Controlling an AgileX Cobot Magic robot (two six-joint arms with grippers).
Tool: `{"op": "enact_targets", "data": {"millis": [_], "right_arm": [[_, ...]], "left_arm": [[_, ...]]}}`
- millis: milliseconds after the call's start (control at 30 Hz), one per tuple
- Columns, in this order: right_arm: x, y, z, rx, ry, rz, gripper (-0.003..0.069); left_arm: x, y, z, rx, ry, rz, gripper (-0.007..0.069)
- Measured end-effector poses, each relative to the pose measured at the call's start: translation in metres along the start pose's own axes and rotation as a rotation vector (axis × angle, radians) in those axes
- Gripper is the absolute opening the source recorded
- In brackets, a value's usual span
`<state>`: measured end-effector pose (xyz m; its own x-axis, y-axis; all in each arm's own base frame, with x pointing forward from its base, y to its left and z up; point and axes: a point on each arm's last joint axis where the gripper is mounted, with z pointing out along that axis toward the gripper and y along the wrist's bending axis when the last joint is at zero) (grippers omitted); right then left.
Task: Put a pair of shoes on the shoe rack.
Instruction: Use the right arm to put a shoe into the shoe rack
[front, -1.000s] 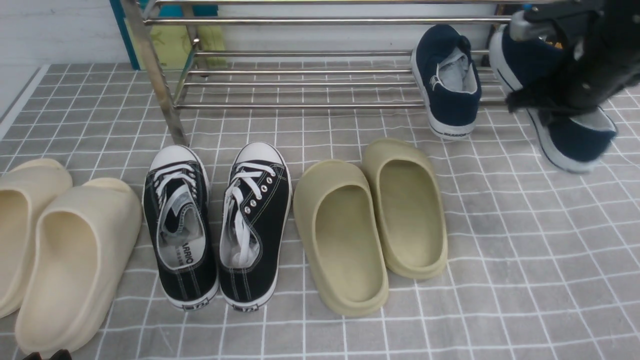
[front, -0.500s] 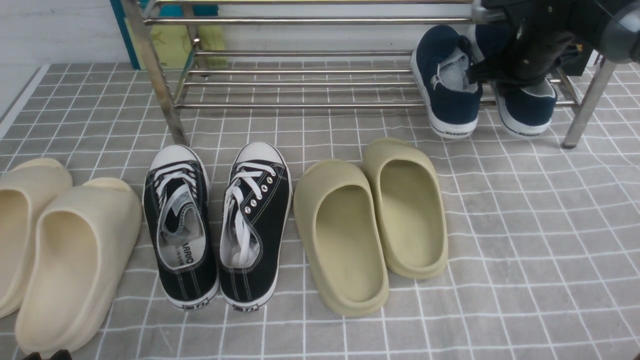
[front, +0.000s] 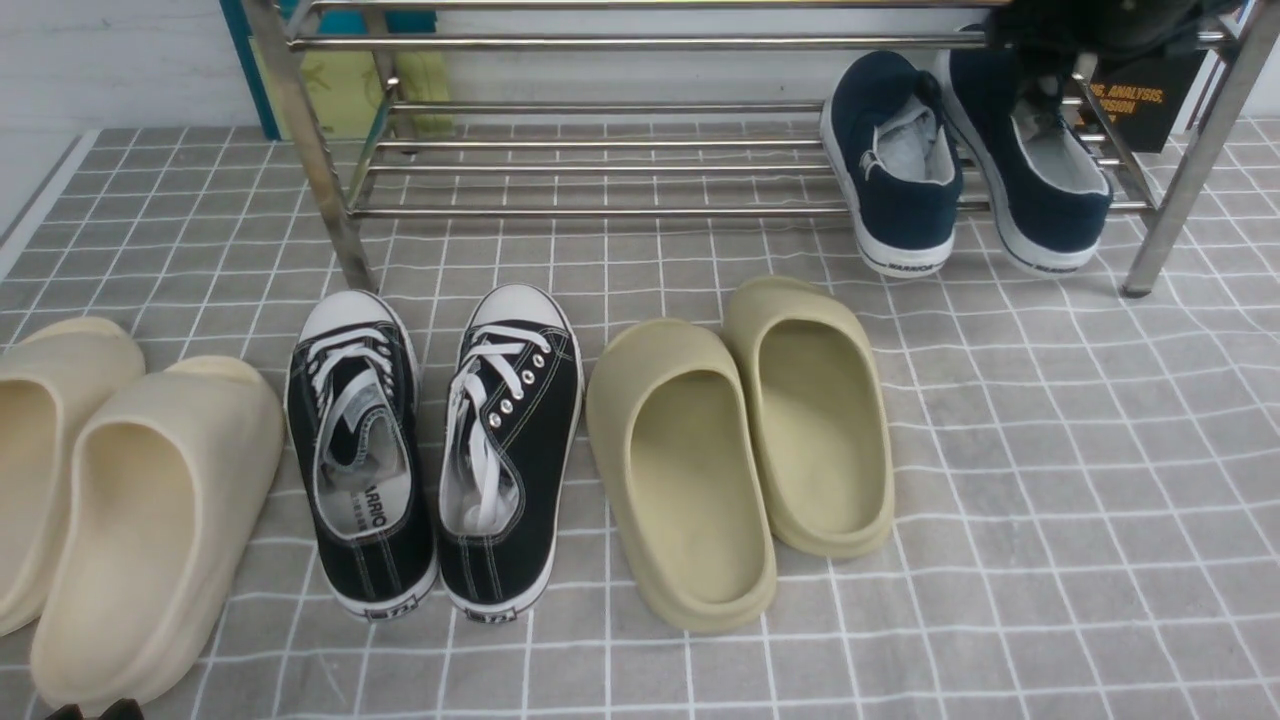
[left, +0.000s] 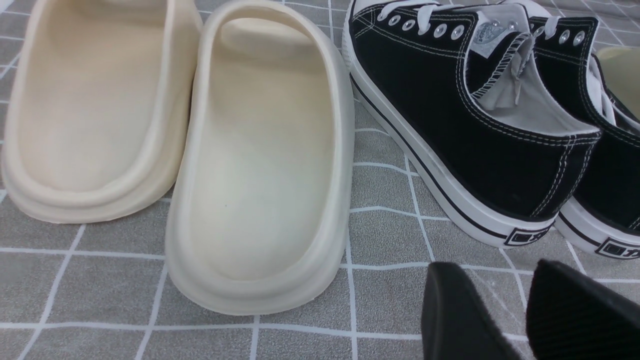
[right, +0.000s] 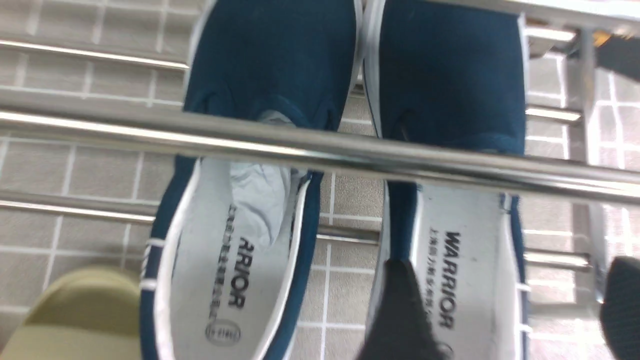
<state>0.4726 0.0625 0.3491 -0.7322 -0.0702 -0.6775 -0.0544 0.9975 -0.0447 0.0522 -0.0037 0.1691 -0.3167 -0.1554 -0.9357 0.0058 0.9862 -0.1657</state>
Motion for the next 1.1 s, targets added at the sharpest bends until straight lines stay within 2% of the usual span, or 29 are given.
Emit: {"op": "enact_targets", "data": {"millis": [33,67,233,400,533,567,600,667,900,1033,1067,1100], "right_arm": [[0.000,0.000,0.000,-0.001,0.001,-0.001,0.0501],[0.006,0.000,0.004,-0.001,0.025,-0.004,0.0449],[0.038,0.004,0.048,-0.003,0.122,-0.020,0.0362],[0.045,0.005,0.073,0.008,0.093,-0.046,0.0292],[0.046,0.003,0.089,0.047,0.037,-0.038,0.0091],[0.046,0.004,0.090,0.047,0.037,-0.038,0.0091],[0.046,0.004,0.090,0.060,0.030,-0.005,0.0046],[0.044,0.003,0.090,0.086,0.014,0.044,0.0045],[0.039,0.000,0.090,0.121,-0.040,0.041,0.0052],[0.038,0.000,0.089,0.130,-0.051,0.031,0.0103],[0.038,-0.001,0.089,0.130,-0.052,0.031,0.0161],[0.038,-0.001,0.089,0.130,-0.052,0.031,0.0161]], "left_arm": [[0.000,0.000,0.000,0.000,0.000,0.000,0.0239],[0.000,0.000,0.000,0.000,0.000,0.000,0.0239],[0.000,0.000,0.000,0.000,0.000,0.000,0.0239],[0.000,0.000,0.000,0.000,0.000,0.000,0.0239],[0.000,0.000,0.000,0.000,0.000,0.000,0.0239],[0.000,0.000,0.000,0.000,0.000,0.000,0.0239],[0.000,0.000,0.000,0.000,0.000,0.000,0.0239],[0.000,0.000,0.000,0.000,0.000,0.000,0.0239],[0.000,0.000,0.000,0.000,0.000,0.000,0.0239],[0.000,0.000,0.000,0.000,0.000,0.000,0.0239],[0.000,0.000,0.000,0.000,0.000,0.000,0.0239],[0.000,0.000,0.000,0.000,0.000,0.000,0.0239]]}}
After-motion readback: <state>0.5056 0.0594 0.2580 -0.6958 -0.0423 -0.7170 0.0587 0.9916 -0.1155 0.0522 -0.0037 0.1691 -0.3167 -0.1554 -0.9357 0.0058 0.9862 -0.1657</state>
